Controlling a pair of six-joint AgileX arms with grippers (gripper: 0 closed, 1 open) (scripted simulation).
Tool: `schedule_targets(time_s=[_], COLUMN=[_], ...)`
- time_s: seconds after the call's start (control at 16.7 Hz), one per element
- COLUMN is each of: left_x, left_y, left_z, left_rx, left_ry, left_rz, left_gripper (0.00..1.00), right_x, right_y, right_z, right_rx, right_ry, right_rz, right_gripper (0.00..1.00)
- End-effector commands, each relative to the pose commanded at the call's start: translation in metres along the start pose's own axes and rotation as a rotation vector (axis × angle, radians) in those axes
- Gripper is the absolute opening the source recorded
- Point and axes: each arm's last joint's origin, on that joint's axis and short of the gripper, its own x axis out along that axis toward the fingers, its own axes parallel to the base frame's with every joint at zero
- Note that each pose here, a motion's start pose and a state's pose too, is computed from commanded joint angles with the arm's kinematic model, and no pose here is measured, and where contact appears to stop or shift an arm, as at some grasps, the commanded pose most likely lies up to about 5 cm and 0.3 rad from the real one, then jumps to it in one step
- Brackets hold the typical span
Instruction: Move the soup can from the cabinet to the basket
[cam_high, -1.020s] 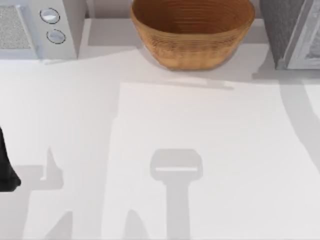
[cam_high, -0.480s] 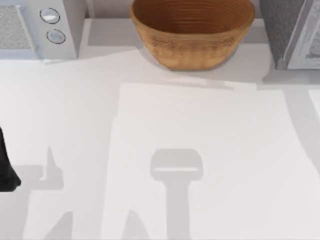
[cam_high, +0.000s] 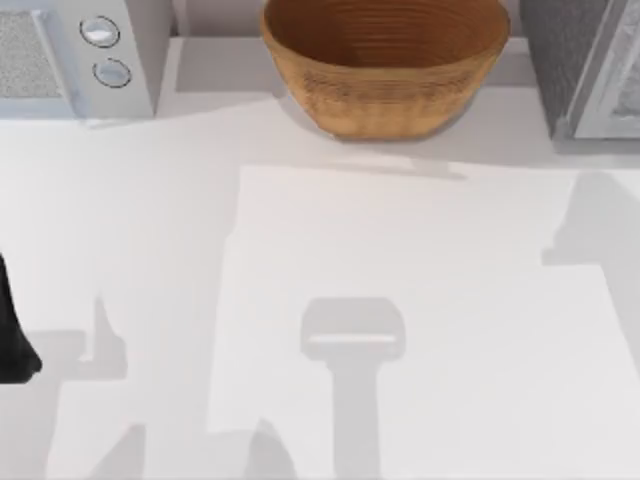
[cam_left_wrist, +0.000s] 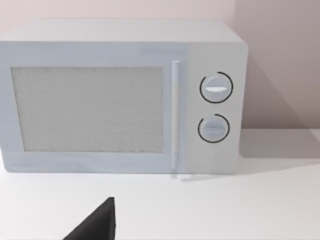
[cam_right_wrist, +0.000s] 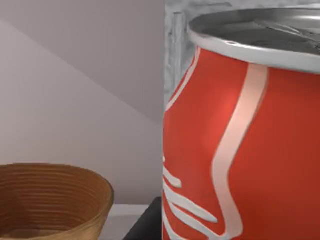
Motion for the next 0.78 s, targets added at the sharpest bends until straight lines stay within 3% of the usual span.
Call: schedule_targets(time_s=[0.24,0.42,0.6,0.78], left_x=[0.0,0.0,0.0,0.0], left_y=[0.0,0.0,0.0,0.0], left_z=[0.0,0.0,0.0,0.0], left_rx=[0.0,0.0,0.0,0.0], left_ry=[0.0,0.0,0.0,0.0], left_rz=[0.0,0.0,0.0,0.0], left_gripper=[1.0,1.0,1.0,1.0], right_x=[-0.005,-0.009,-0.009,-0.008], right_y=[-0.006,-0.01,-0.012,-0.013], right_z=[-0.113,-0.176,-0.214,-0.229], right_rx=[0.002,0.006,0.007,0.007], right_ry=[0.05,0.021,-0.032,-0.066], right_rz=[-0.007,-0.018,-0.026,-0.031], right_gripper=[0.0,0.0,0.0,0.0])
